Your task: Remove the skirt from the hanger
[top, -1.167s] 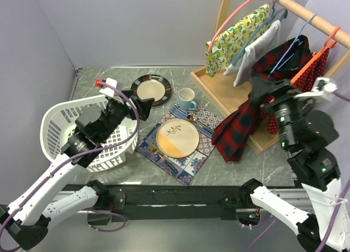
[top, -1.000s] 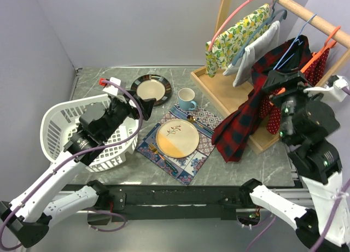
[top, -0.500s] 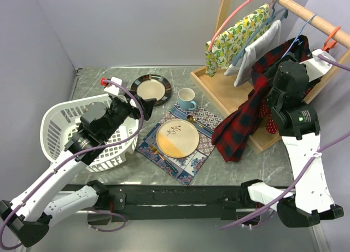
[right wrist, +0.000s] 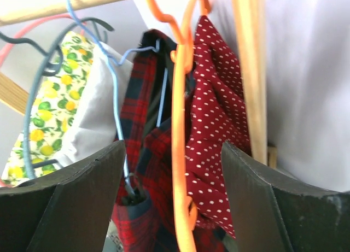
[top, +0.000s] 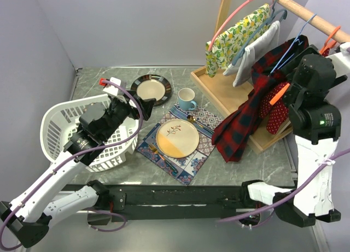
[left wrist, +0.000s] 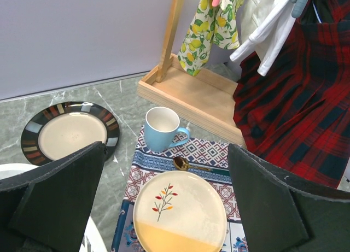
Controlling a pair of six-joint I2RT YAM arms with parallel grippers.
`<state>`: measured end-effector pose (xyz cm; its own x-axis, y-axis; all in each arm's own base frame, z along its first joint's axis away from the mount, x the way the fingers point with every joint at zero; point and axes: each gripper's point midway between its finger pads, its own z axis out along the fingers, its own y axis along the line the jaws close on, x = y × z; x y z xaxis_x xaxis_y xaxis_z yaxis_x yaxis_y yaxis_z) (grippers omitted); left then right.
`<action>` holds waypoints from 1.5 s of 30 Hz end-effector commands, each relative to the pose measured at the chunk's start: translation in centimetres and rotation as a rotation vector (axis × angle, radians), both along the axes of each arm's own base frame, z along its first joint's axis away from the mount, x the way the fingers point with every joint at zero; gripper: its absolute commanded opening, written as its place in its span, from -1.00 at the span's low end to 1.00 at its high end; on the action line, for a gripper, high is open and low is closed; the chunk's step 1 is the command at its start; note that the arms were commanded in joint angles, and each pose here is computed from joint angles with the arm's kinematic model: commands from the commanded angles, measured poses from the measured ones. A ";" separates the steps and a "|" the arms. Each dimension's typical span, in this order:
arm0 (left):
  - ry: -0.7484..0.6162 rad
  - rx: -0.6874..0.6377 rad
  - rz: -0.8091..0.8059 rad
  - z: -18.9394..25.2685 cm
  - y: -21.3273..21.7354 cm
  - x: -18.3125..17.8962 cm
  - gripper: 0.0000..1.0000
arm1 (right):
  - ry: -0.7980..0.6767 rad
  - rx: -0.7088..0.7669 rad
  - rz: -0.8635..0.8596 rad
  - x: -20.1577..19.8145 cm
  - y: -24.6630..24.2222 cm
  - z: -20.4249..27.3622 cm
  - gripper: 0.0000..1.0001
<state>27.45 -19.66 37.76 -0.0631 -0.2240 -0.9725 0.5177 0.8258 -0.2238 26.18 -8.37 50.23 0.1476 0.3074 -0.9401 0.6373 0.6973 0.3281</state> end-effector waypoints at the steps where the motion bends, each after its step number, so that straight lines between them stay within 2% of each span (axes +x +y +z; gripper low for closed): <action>1: -0.071 -0.025 -0.011 2.7 0.1 -0.4 0.99 | 0.121 0.026 -0.002 -1.2 -0.5 -2.3 0.56; 10: -0.078 -0.032 -0.028 2.9 0.0 -0.8 0.99 | 0.157 0.061 0.039 0.4 -0.5 -4.5 0.48; 11: -0.082 -0.034 -0.029 3.1 0.0 -0.8 0.99 | 0.114 0.065 0.055 0.6 -0.4 -3.9 0.48; 15: -0.080 -0.034 -0.034 3.0 -0.1 -0.8 0.99 | 0.086 0.085 0.104 1.7 0.4 -4.4 0.36; 18: -0.079 -0.031 -0.034 2.9 -0.2 -0.8 0.99 | 0.076 0.091 0.057 1.7 -0.8 -4.7 0.28; 24: -0.072 -0.025 -0.029 2.7 -0.2 -0.6 0.99 | -0.005 0.082 0.049 1.2 -1.1 -3.4 -0.43; 25: -0.070 -0.024 -0.029 2.6 -0.3 -0.5 0.99 | -0.025 0.077 0.047 1.1 -1.1 -2.9 -0.62; 27: -0.068 -0.022 -0.029 2.5 -0.3 -0.5 0.99 | -0.055 0.073 0.049 0.6 -1.1 -2.2 -0.83; 28: -0.070 -0.024 -0.029 2.6 -0.3 -0.5 0.99 | -0.080 0.067 0.056 0.4 -1.0 -1.5 -1.00; 45: -0.070 -0.018 -0.029 2.4 -0.3 -0.5 0.99 | -0.208 -0.001 0.236 0.7 1.5 3.2 -1.00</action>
